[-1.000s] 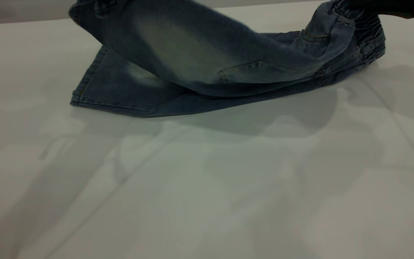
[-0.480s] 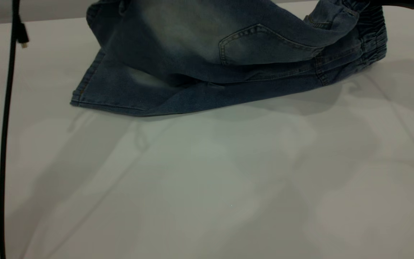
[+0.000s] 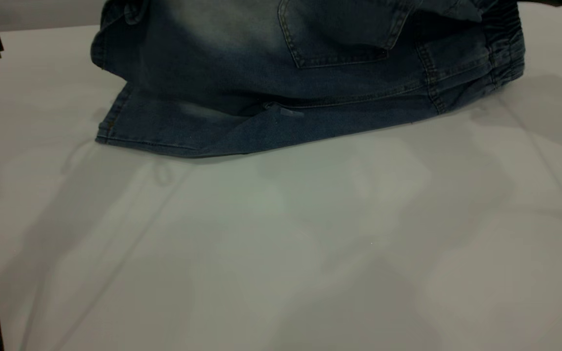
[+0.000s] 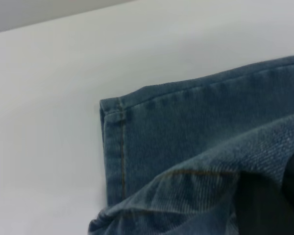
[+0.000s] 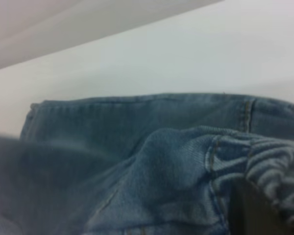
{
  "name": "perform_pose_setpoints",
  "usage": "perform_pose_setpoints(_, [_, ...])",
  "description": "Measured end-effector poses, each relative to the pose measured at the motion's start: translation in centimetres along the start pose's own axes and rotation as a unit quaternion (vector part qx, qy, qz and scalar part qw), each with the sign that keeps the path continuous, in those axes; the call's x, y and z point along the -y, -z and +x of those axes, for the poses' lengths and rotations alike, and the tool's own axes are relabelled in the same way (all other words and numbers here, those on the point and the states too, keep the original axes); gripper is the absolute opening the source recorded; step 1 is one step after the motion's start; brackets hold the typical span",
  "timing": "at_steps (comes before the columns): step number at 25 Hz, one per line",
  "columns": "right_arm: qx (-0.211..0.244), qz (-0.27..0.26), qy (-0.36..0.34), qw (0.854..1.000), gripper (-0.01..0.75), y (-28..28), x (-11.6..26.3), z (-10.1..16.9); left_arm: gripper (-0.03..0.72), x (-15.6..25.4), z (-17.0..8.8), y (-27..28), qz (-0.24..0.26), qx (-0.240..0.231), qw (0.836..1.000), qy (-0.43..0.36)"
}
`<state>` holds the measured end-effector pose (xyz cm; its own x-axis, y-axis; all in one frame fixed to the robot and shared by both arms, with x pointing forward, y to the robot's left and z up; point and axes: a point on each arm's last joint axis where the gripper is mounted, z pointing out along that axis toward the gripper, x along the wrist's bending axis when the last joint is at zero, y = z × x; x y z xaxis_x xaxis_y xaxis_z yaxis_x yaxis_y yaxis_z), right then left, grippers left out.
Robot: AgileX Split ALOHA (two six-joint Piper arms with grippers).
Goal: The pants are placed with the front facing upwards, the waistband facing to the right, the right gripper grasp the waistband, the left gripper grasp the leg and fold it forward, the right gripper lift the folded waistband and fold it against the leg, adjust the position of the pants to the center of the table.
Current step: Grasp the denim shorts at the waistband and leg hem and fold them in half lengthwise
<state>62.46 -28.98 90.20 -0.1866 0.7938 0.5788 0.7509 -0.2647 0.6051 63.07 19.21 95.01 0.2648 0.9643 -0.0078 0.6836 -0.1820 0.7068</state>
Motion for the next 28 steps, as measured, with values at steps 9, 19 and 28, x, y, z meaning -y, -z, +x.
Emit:
perform_pose_setpoints(9, [-0.010,0.019,-0.015,1.000,0.041,-1.7,1.0,-1.3,0.029,0.0,0.0,0.0,-0.001,0.000,1.000,0.000])
perform_pose_setpoints(19, [-0.009,0.020,-0.017,1.000,0.288,-1.7,1.0,-1.4,0.029,0.1,0.0,0.0,0.004,0.000,1.000,0.000])
perform_pose_setpoints(28, [0.035,0.021,-0.017,0.999,0.588,-1.7,1.1,-2.2,0.029,0.4,0.0,0.0,0.022,0.000,0.999,0.043])
